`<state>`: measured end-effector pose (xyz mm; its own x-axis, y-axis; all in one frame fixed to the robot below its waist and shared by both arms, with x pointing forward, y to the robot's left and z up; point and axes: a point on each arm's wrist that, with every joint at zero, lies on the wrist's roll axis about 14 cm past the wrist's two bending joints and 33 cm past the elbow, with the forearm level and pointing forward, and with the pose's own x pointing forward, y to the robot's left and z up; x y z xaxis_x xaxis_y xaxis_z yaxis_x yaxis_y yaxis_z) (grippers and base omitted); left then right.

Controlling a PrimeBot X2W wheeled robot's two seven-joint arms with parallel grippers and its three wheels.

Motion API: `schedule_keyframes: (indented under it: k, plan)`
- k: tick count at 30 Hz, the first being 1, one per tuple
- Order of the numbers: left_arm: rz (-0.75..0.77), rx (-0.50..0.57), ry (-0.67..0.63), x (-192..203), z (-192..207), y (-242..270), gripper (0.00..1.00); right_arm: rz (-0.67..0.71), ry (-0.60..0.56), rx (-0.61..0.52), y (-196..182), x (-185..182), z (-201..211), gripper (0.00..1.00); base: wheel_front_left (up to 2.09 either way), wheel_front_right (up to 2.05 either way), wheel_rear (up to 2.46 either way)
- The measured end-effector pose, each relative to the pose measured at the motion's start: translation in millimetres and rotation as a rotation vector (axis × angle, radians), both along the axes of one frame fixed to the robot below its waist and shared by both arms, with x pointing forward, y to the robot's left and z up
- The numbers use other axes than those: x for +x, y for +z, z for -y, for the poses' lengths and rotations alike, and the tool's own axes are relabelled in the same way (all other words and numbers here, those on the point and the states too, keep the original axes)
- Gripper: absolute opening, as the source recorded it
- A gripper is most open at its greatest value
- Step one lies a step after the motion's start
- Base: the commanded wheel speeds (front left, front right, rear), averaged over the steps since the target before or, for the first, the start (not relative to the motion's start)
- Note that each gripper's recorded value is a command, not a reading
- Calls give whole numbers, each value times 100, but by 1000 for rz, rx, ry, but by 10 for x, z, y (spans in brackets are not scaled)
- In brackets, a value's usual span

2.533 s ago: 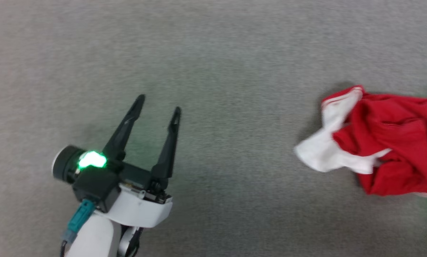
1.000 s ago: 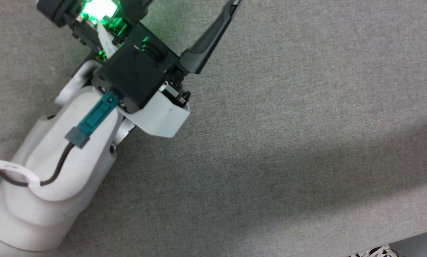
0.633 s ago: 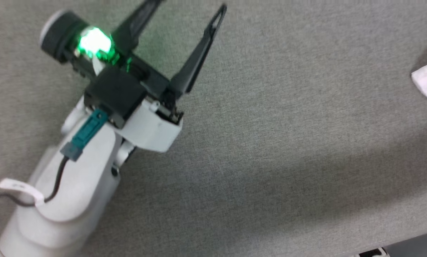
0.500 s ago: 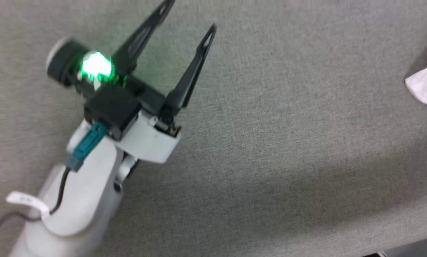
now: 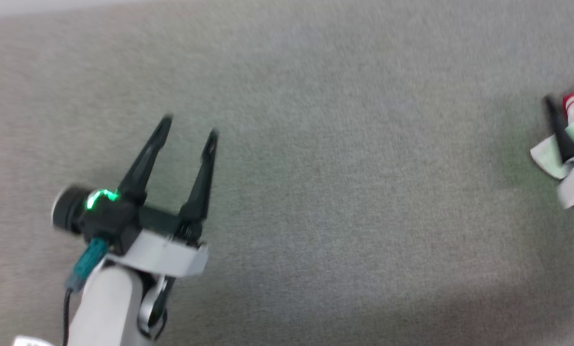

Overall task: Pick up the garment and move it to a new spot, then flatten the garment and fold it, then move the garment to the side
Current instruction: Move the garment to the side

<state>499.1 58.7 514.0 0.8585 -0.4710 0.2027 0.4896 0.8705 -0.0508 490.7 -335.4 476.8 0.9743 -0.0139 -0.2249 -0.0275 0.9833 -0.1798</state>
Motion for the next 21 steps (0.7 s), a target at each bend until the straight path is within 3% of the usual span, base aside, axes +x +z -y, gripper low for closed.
schedule_keyframes:
  k: [6, 21]
  plan:
    - [-38, 20, 112, -292, -384, 2, 100, 67, 78, 84, 66, -110, -499, 100, 0, 0, 0]
    - [-58, -11, 317, -1036, -1062, 143, 100, 265, 80, 251, 500, -560, -936, 100, 0, 0, 0]
